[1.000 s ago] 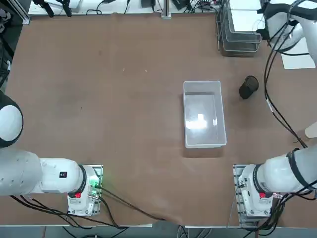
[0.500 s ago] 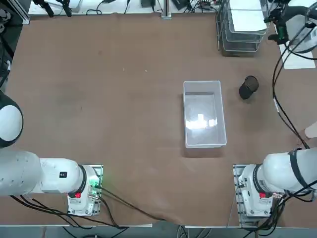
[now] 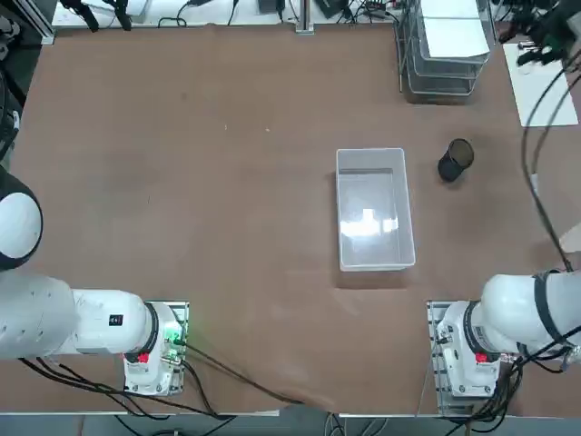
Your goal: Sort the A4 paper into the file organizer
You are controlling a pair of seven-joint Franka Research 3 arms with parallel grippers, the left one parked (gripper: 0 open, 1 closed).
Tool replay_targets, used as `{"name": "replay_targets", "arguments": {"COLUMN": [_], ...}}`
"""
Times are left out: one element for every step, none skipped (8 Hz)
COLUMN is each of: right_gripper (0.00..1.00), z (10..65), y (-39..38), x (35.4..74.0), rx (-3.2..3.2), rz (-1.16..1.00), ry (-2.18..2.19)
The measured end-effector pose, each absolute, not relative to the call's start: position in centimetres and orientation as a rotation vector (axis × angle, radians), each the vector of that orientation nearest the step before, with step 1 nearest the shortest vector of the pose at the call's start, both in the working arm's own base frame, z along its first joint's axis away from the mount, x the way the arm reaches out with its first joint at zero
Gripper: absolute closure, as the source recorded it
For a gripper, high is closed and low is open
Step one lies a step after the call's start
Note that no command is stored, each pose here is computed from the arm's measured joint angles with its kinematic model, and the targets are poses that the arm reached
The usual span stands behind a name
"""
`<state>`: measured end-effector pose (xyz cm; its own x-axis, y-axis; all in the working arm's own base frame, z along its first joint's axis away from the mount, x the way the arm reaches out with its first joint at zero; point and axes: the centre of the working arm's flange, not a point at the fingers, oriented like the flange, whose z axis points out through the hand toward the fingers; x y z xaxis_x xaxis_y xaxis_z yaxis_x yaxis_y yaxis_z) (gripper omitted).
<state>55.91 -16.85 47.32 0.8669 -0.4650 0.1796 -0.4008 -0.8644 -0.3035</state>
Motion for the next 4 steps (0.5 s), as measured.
{"name": "replay_targets", "arguments": {"right_gripper": [0.00, 0.00, 0.00, 0.00], "z": [50.5, 53.2, 55.4, 56.9], "y": [-17.2, -17.0, -16.3, -15.1], "x": [56.4, 56.9, 57.4, 57.9], "rx": [-2.880, -2.933, -2.972, -3.008], "rz": [-0.295, -0.248, -0.199, -0.155], "ry": [0.566, 0.505, 0.445, 0.361]}}
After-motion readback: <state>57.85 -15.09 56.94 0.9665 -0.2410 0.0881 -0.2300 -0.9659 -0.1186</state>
